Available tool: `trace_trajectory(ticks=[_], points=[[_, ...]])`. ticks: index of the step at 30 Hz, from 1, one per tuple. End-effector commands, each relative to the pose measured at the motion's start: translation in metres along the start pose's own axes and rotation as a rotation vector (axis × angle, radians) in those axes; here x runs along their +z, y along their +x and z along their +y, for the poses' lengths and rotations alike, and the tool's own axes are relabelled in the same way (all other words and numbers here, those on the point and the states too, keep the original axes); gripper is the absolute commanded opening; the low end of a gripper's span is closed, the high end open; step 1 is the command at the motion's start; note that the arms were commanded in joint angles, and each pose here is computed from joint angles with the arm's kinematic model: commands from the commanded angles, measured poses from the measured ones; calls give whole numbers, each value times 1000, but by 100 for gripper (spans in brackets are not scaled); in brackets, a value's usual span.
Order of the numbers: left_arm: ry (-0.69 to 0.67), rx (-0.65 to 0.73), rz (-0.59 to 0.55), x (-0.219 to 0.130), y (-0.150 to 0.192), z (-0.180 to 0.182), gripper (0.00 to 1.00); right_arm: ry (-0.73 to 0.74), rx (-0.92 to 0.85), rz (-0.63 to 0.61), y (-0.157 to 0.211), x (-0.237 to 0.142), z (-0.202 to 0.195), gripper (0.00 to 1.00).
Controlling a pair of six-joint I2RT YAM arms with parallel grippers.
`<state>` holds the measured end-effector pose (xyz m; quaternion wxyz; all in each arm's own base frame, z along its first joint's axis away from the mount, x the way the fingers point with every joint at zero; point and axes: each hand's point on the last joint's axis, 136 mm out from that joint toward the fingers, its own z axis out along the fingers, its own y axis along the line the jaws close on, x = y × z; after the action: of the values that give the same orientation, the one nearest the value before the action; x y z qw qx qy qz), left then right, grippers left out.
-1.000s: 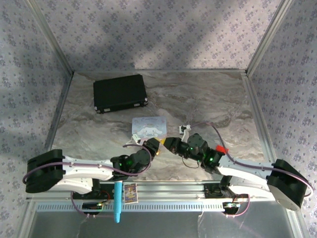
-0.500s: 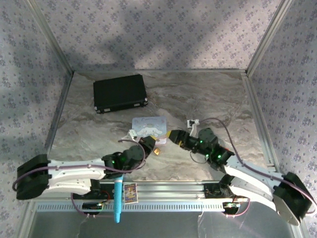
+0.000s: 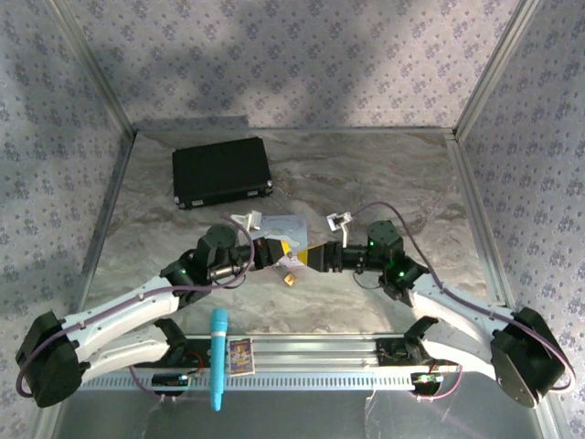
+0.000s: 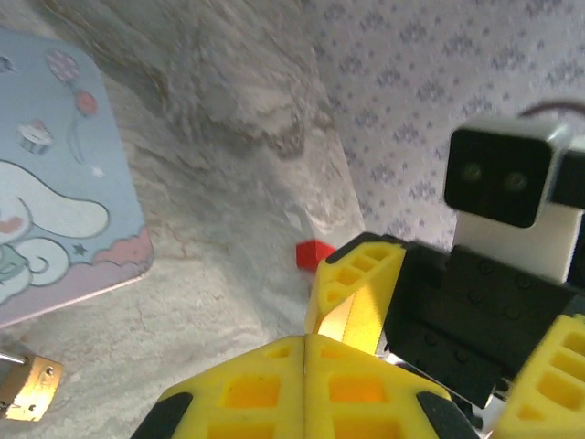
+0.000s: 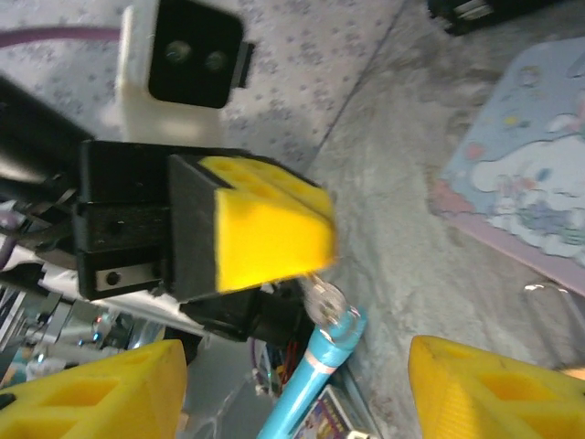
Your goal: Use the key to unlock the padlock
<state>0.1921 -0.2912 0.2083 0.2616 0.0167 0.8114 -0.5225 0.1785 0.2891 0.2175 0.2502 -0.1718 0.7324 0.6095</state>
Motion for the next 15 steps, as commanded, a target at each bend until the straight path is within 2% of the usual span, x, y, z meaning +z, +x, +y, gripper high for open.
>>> trace_trajectory(ticks=[1,5,12,15], points=[[132,73,53,-1,3,-30,0,-111,-112,-4,-10,5,32,65],[162,66,50,0,2,-35,0,-101,-104,1,-6,6,28,52],[191,43,12,-4,-5,-38,0,-94,-100,10,0,8,23,49],[200,40,-1,-4,-6,-39,0,-105,-100,12,0,9,25,38]])
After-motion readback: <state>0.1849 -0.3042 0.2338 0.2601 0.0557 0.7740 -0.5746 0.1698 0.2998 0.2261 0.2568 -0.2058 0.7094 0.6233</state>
